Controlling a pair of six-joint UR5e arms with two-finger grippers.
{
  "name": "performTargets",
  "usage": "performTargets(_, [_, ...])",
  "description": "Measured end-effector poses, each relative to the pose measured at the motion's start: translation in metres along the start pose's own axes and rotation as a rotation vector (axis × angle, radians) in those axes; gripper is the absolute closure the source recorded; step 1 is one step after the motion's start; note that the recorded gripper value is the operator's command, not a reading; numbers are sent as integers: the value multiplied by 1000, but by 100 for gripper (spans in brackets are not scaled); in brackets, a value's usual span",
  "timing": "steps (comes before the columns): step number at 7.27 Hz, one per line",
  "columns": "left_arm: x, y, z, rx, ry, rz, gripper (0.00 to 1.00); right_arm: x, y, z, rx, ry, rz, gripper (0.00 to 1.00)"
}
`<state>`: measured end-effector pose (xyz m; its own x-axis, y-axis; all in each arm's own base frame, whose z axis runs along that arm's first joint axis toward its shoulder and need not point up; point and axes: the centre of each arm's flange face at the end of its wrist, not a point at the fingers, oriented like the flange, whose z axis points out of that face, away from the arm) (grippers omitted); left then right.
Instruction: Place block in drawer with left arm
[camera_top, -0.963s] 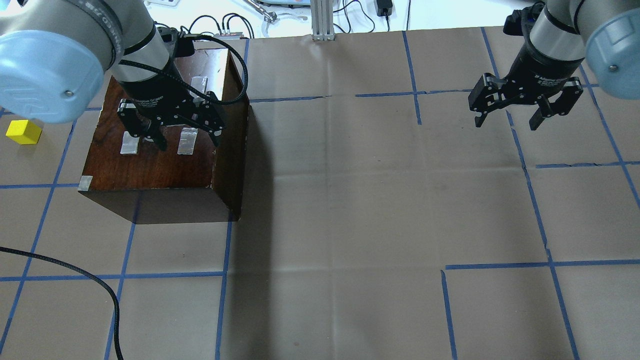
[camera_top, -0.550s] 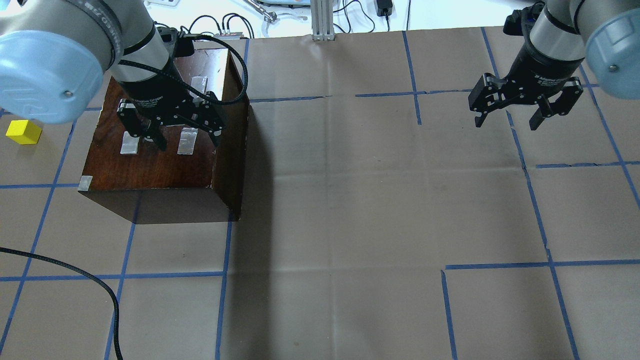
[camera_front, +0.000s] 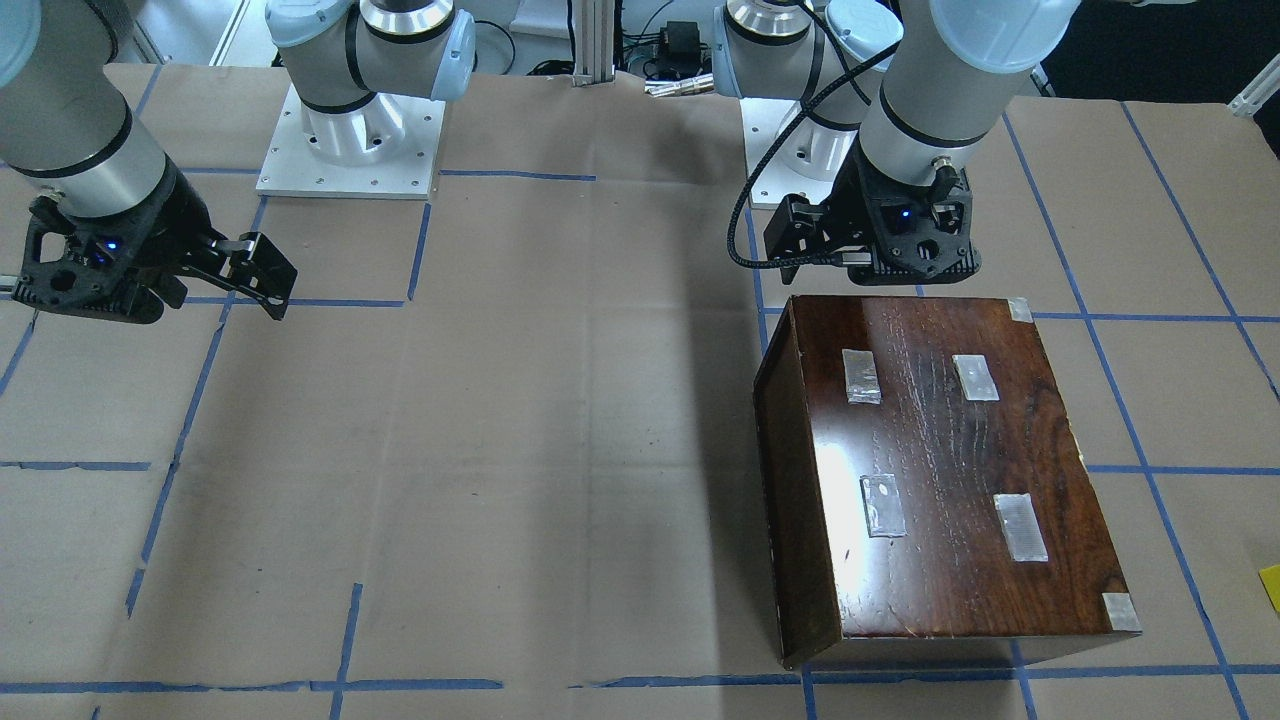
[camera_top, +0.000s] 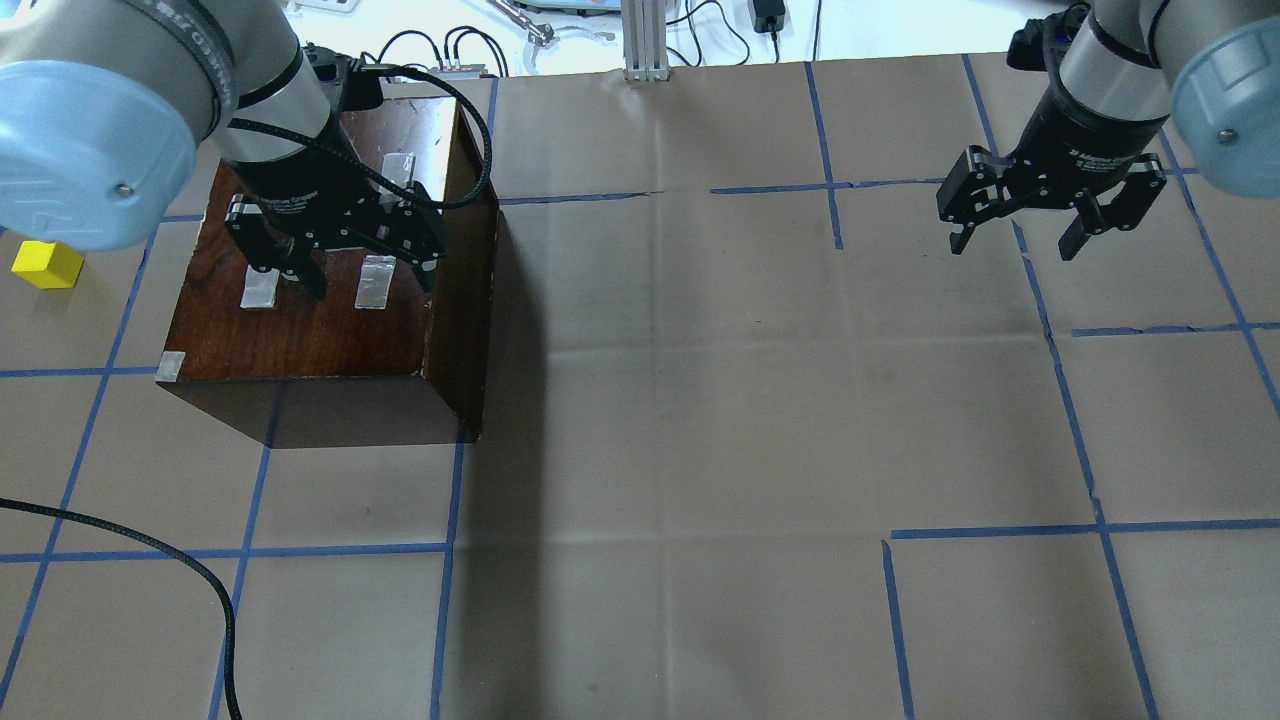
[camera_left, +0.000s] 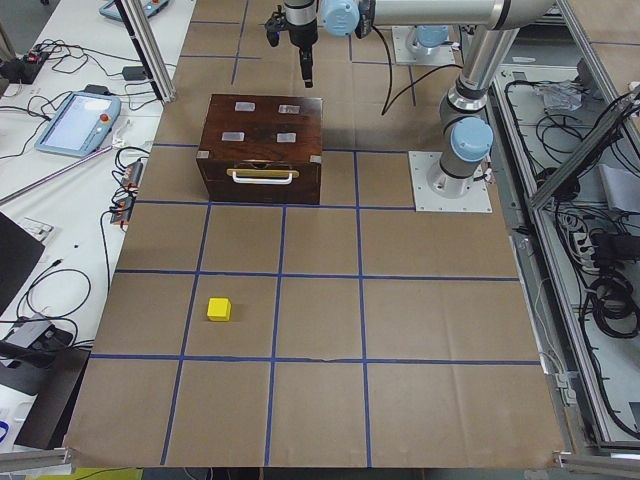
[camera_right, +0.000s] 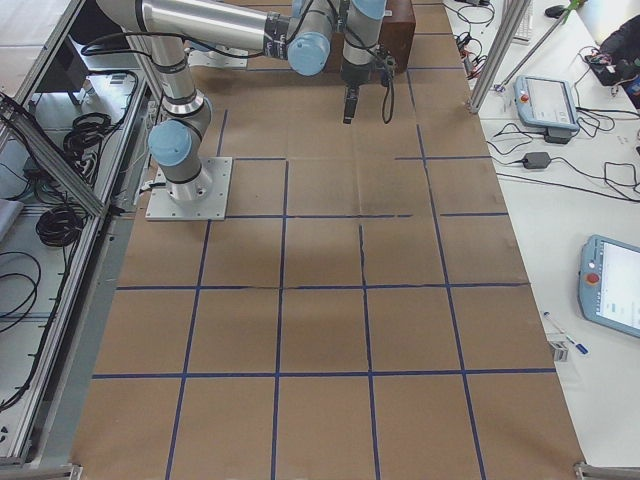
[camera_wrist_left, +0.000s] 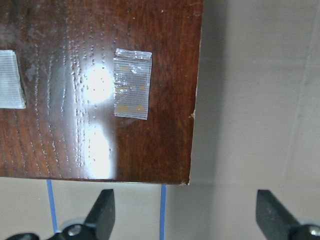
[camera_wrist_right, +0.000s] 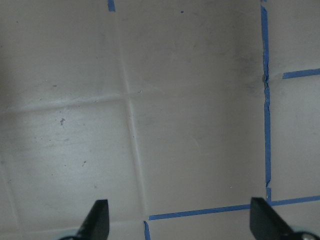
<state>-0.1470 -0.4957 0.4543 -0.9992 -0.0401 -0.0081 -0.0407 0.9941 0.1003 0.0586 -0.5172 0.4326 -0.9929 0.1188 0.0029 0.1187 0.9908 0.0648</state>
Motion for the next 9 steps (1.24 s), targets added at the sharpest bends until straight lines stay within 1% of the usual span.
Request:
performTargets(7, [-8,-4,2,-5,-1,-13,1,0,0,0,0,0,-1,0])
performTargets(9, [-33,-14,3,-9,4,-50,1,0,0,0,0,0,-1,0])
